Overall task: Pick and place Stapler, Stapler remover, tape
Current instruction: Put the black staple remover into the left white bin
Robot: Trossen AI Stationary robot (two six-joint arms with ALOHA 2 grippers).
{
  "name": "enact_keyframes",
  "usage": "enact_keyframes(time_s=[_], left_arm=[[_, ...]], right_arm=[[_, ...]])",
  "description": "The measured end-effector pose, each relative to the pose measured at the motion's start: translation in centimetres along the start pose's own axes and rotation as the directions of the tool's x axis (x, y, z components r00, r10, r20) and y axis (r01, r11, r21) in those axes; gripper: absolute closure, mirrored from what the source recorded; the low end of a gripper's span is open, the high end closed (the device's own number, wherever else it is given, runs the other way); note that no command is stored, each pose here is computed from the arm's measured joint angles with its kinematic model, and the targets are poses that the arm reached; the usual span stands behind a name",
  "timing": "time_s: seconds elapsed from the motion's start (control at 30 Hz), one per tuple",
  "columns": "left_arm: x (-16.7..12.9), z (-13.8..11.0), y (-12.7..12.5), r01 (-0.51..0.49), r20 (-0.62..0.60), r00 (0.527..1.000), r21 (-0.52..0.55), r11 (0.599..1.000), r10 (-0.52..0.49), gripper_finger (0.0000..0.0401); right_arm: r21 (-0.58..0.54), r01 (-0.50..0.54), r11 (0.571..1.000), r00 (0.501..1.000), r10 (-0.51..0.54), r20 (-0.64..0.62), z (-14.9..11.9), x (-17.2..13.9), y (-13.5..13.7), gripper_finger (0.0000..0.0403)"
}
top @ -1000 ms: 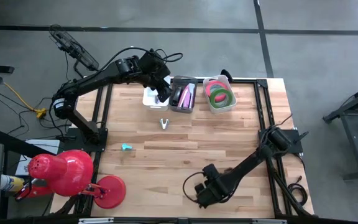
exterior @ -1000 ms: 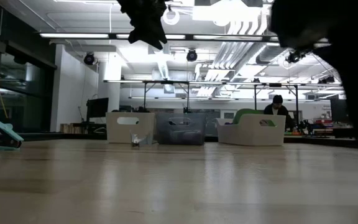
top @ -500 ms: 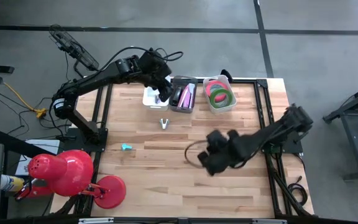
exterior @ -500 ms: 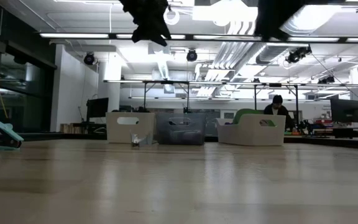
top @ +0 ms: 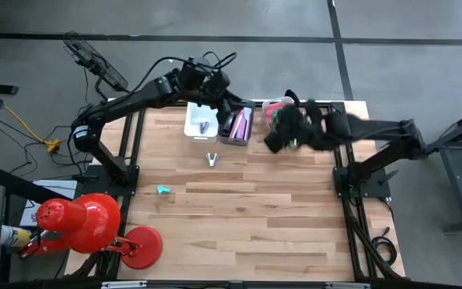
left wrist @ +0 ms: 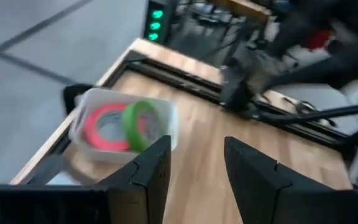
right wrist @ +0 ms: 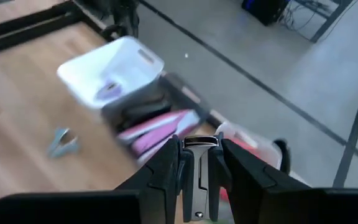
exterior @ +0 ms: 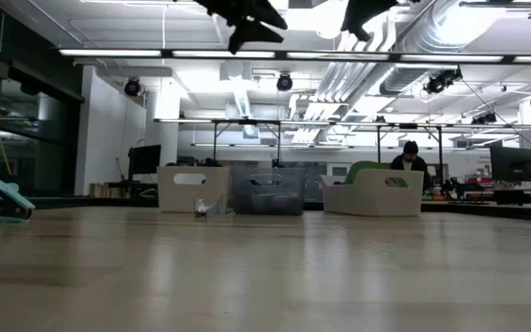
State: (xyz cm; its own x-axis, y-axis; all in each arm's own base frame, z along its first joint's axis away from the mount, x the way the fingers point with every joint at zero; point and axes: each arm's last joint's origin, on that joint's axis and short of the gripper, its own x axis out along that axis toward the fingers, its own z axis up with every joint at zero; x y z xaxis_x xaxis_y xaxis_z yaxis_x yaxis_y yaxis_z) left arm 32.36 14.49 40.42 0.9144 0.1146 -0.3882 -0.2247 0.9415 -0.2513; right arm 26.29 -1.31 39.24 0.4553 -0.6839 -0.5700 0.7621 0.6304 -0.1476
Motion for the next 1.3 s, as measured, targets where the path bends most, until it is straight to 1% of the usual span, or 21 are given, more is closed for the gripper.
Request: enact_keyframes(time_s=[0.07, 0.13, 0.27, 0.33, 0.47, 0.57, 0.63, 0.73, 0.87, 1.0, 1.07, 1.2, 1.3], left_arm=[[0.6, 0.0, 0.0, 0.047, 0.004, 0.999, 0.021, 0.999, -0.047, 0.0254], [1.4, 0.0, 0.1, 0.118, 0.011, 0.993, 0.045, 0.992, -0.118, 0.0249], [2.7, 0.0, 0.2, 0.251, 0.030, 0.967, 0.092, 0.964, -0.255, 0.0222], [3.0, 0.1, 0.2, 0.297, 0.038, 0.952, 0.115, 0.948, -0.303, 0.0202], [3.6, 0.2, 0.4, 0.342, 0.064, 0.933, 0.140, 0.929, -0.354, 0.0168], [3.7, 0.4, 0.5, 0.316, 0.089, 0.941, 0.116, 0.942, -0.327, 0.0153], [3.7, 0.6, 0.9, 0.259, 0.115, 0.956, 0.101, 0.961, -0.270, 0.0149], [3.7, 0.6, 1.1, 0.196, 0.129, 0.970, 0.076, 0.978, -0.205, 0.0148], [3.6, 1.2, 1.0, 0.203, 0.179, 0.962, 0.044, 0.978, -0.207, 0.0148], [3.6, 1.5, 0.9, 0.209, 0.209, 0.955, 0.028, 0.978, -0.210, 0.0148], [3.5, 1.5, 0.9, 0.207, 0.216, 0.954, 0.030, 0.978, -0.209, 0.0148], [3.6, 1.5, 1.0, 0.173, 0.221, 0.960, 0.020, 0.985, -0.173, 0.0148], [3.6, 1.5, 1.1, 0.142, 0.227, 0.964, 0.012, 0.990, -0.141, 0.0148]], right_arm=[[0.011, -0.009, 1.000, 1.000, 0.009, 0.017, 1.2, 0.9, -1.3, 0.0314], [0.027, -0.040, 0.999, 0.998, 0.039, 0.041, 2.3, 1.7, -2.6, 0.0314], [0.036, -0.134, 0.990, 0.988, 0.131, 0.085, 4.3, 3.7, -4.8, 0.0314], [0.036, -0.180, 0.983, 0.979, 0.176, 0.108, 5.1, 4.7, -5.5, 0.0314], [0.033, -0.254, 0.967, 0.959, 0.247, 0.140, 5.9, 5.7, -6.6, 0.0314], [0.024, -0.328, 0.944, 0.934, 0.320, 0.159, 6.3, 6.0, -7.0, 0.0314], [0.017, -0.376, 0.926, 0.911, 0.367, 0.187, 6.7, 6.1, -7.2, 0.0314], [-0.015, -0.432, 0.902, 0.875, 0.423, 0.237, 7.3, 6.1, -7.5, 0.0314], [-0.060, -0.495, 0.867, 0.827, 0.491, 0.274, 7.9, 6.4, -8.2, 0.0314], [-0.098, -0.507, 0.856, 0.805, 0.511, 0.301, 8.3, 6.7, -8.9, 0.0314], [-0.121, -0.531, 0.839, 0.783, 0.540, 0.307, 8.4, 6.9, -9.1, 0.0314], [-0.135, -0.588, 0.798, 0.745, 0.599, 0.293, 8.4, 7.1, -9.6, 0.0314], [-0.141, -0.615, 0.776, 0.725, 0.627, 0.285, 8.4, 7.2, -9.8, 0.0314]])
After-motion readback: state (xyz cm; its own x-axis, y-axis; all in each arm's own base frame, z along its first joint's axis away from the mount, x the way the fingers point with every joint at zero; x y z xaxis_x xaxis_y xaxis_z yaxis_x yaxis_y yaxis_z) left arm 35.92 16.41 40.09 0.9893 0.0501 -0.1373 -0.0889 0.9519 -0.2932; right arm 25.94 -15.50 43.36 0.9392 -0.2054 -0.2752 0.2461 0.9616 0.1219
